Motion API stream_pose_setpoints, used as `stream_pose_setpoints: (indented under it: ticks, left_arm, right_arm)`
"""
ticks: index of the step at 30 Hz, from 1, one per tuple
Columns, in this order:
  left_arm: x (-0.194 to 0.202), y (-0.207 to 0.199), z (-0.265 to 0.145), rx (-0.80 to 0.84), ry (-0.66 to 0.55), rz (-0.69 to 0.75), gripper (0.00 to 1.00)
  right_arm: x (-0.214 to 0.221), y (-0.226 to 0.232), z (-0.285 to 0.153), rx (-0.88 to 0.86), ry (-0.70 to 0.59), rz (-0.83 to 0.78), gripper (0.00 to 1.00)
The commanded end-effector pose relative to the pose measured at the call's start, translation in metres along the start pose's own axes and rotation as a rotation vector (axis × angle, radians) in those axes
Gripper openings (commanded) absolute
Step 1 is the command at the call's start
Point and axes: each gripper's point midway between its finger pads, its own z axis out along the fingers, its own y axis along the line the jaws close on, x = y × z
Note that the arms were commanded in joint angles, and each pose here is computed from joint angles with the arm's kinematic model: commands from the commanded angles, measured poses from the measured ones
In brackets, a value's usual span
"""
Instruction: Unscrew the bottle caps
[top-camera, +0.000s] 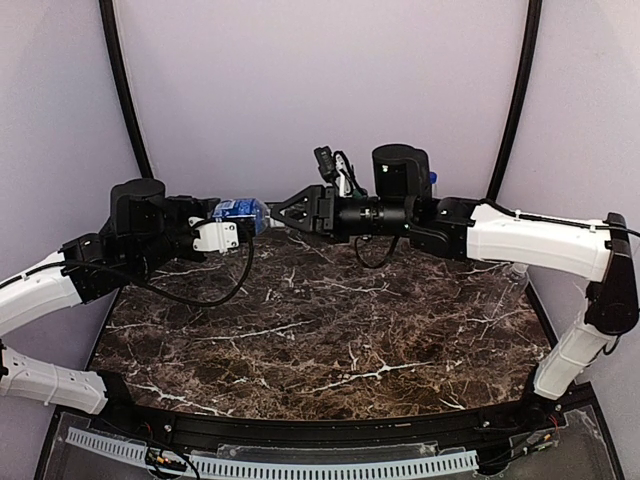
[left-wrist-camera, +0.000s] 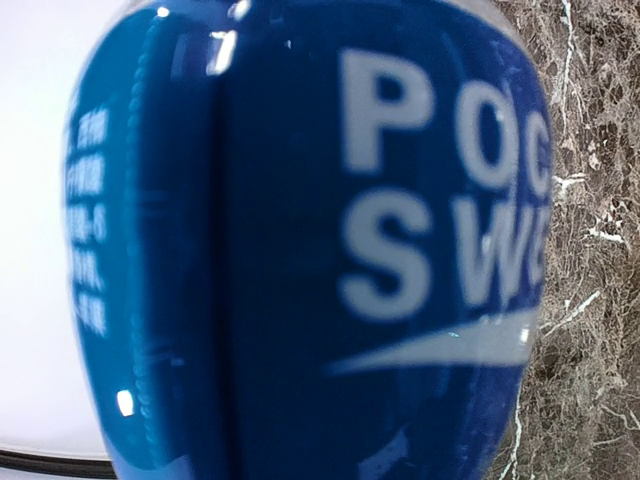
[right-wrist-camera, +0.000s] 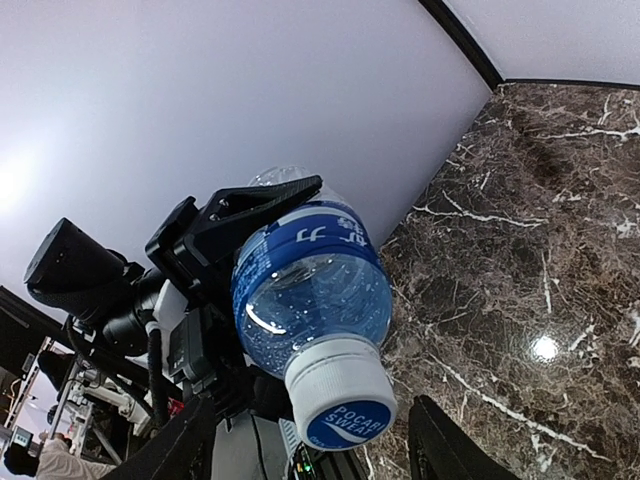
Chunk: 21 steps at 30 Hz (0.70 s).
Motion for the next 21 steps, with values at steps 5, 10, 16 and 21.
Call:
stream_pose_setpoints:
  ticks: [5,10,16,21]
  left_arm:
    - [-0.0016,0.0046,-0.0044,-0.021,-0.013,-0.011,0.36]
    - [-0.0018,0.0021,-0.0053,-0.009,-0.018,-0.009,0.36]
    - [-0.0031,0.0007,-0.0069,-0.001,-0.027,-0.011,0.36]
    - [-0.0090,-0.0010,-0.0131,0.018,-0.069,-0.024,0.36]
  right_arm:
    - [-0.0044,0.0044,0.0081,-0.048,-0.003,0.023,0.54]
    - [-0.0065,0.0074,0.0080,-0.066,-0.004,0.022,0.38]
    - [-0.0056,0.0037,0.0085,-0.065,-0.004,0.028,0.26]
    - [-0.0037,0.0015,0.0114,-0.076,0.009,0.032,0.31]
